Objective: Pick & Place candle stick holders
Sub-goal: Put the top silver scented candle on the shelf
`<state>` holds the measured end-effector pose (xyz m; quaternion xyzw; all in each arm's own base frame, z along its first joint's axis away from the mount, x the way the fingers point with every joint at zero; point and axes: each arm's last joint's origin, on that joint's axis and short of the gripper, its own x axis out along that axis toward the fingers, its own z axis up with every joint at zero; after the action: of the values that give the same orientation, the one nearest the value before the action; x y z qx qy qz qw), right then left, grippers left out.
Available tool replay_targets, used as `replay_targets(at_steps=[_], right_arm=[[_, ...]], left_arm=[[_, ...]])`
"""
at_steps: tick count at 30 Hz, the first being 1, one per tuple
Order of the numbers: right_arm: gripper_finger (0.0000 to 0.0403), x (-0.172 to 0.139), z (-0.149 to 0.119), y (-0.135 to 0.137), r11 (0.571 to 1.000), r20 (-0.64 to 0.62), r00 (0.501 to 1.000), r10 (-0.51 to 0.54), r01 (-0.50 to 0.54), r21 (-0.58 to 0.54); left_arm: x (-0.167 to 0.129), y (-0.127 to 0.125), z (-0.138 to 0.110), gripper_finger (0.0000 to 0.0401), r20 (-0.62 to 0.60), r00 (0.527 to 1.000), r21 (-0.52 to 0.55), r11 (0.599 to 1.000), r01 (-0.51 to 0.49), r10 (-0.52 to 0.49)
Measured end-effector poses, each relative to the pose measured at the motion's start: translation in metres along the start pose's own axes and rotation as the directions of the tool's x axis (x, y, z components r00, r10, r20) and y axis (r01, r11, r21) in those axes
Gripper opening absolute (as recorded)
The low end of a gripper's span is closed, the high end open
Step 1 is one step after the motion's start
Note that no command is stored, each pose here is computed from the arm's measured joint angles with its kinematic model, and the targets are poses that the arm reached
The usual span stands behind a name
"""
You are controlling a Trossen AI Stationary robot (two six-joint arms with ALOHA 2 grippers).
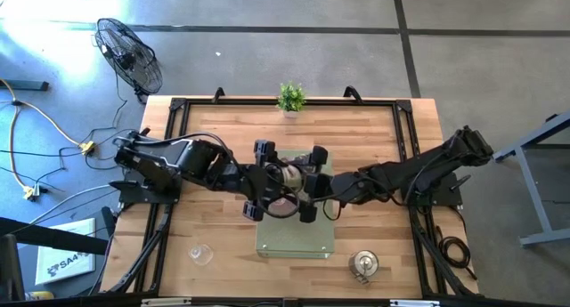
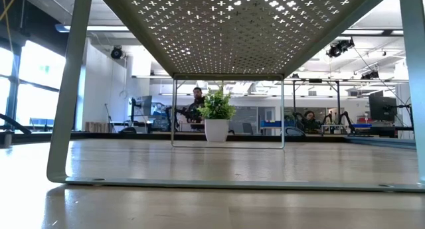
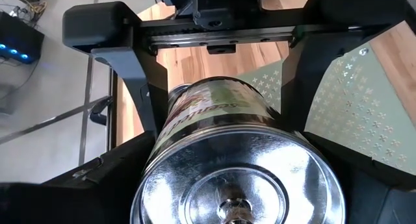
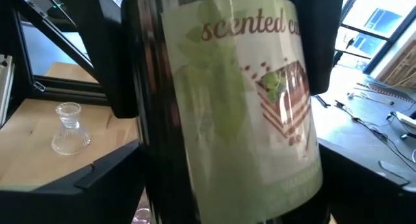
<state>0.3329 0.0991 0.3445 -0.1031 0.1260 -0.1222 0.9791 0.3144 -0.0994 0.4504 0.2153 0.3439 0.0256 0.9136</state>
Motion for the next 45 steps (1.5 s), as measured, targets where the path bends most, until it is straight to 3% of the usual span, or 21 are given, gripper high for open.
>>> replay_targets(at_steps=[4,9,18,25,32,38,42,45], right_arm=[[0.0361,-0.004,0.0,0.004,1.0,-0.001,1.0,-0.025,0.025,-0.016],[0.0359,-0.007,0.0,0.007,0.997,-0.008,0.998,-0.07,0.069,-0.022],[0.0359,-0.007,-0.002,0.006,0.991,-0.029,0.991,-0.127,0.126,-0.043],[0.0359,-0.016,-0.001,0.015,0.984,-0.027,0.987,-0.158,0.155,-0.088],[0.0359,-0.061,0.008,0.039,0.957,0.022,0.969,-0.247,0.248,-0.153],[0.0359,-0.12,0.008,0.063,0.919,0.06,0.932,-0.356,0.361,-0.155],[0.0359,-0.155,0.005,0.075,0.93,0.099,0.934,-0.342,0.352,-0.108],[0.0359,-0.174,0.0,0.083,0.935,0.124,0.937,-0.325,0.339,-0.108]], left_arm=[[0.0,-0.001,0.001,0.0351,0.009,1.0,0.0,1.0,0.002,-0.002],[0.0,0.0,0.004,0.0387,0.034,0.999,-0.013,1.0,-0.023,0.024],[-0.005,0.004,0.011,0.0363,0.115,0.993,0.038,0.999,-0.039,0.034],[-0.062,0.011,0.025,0.0364,0.293,0.956,0.05,0.998,-0.025,0.009],[-0.117,0.006,0.019,0.0364,0.389,0.919,0.066,0.997,0.032,-0.055],[-0.143,0.012,-0.007,0.0365,0.296,0.954,-0.114,0.993,-0.021,0.055],[-0.151,0.021,-0.022,0.0365,0.224,0.967,-0.236,0.969,-0.068,0.123],[-0.154,0.023,-0.029,0.0365,0.192,0.973,-0.266,0.961,-0.071,0.125]])
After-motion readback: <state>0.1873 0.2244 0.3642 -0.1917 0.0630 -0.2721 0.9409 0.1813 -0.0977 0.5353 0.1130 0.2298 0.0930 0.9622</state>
